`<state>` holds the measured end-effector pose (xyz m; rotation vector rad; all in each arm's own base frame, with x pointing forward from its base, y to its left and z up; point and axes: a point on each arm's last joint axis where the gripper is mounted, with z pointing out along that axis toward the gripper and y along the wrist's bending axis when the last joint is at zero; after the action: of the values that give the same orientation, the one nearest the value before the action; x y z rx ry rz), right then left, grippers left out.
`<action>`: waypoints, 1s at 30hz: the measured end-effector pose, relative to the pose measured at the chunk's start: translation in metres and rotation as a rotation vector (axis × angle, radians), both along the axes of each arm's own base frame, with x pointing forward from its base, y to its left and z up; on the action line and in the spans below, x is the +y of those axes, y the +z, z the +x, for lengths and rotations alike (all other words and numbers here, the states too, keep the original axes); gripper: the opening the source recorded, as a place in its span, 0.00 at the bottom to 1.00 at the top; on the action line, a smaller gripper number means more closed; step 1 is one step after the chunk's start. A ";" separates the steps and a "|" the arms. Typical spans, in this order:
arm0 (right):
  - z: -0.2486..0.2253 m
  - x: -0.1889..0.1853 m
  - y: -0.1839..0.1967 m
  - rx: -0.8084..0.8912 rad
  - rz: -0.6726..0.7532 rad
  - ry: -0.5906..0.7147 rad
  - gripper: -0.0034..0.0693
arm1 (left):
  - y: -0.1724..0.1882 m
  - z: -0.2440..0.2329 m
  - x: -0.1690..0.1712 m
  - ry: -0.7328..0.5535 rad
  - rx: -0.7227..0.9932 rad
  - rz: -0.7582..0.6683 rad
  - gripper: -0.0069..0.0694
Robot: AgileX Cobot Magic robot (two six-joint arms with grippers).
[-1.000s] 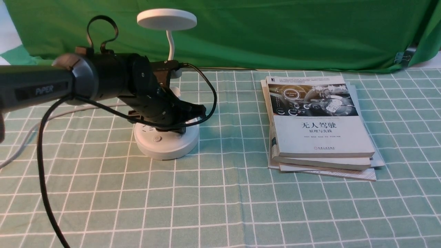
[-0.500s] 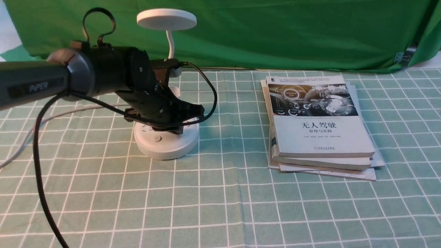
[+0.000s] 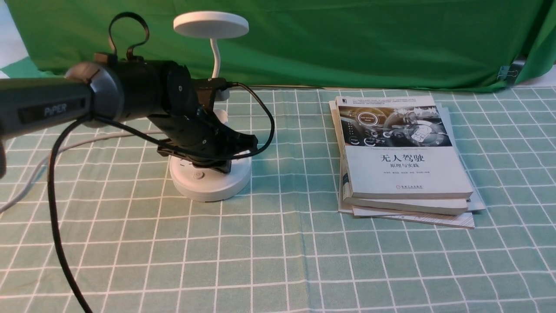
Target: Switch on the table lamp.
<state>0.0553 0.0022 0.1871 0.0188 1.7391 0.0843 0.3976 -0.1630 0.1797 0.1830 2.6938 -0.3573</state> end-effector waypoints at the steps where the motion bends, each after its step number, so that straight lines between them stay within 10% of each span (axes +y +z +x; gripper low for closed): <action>1: 0.000 0.000 0.000 0.000 0.000 0.000 0.38 | 0.001 0.000 0.000 0.000 -0.002 -0.001 0.09; 17: 0.000 0.000 0.000 -0.001 0.000 0.000 0.38 | 0.047 -0.086 -0.004 -0.207 0.121 -0.020 0.09; 30: 0.000 0.000 0.000 -0.002 0.000 0.000 0.38 | 0.172 -0.225 0.038 -0.436 -0.642 -0.344 0.09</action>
<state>0.0553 0.0022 0.1873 0.0187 1.7370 0.0845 0.1722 -0.1248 0.3514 0.6595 1.9122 -0.7387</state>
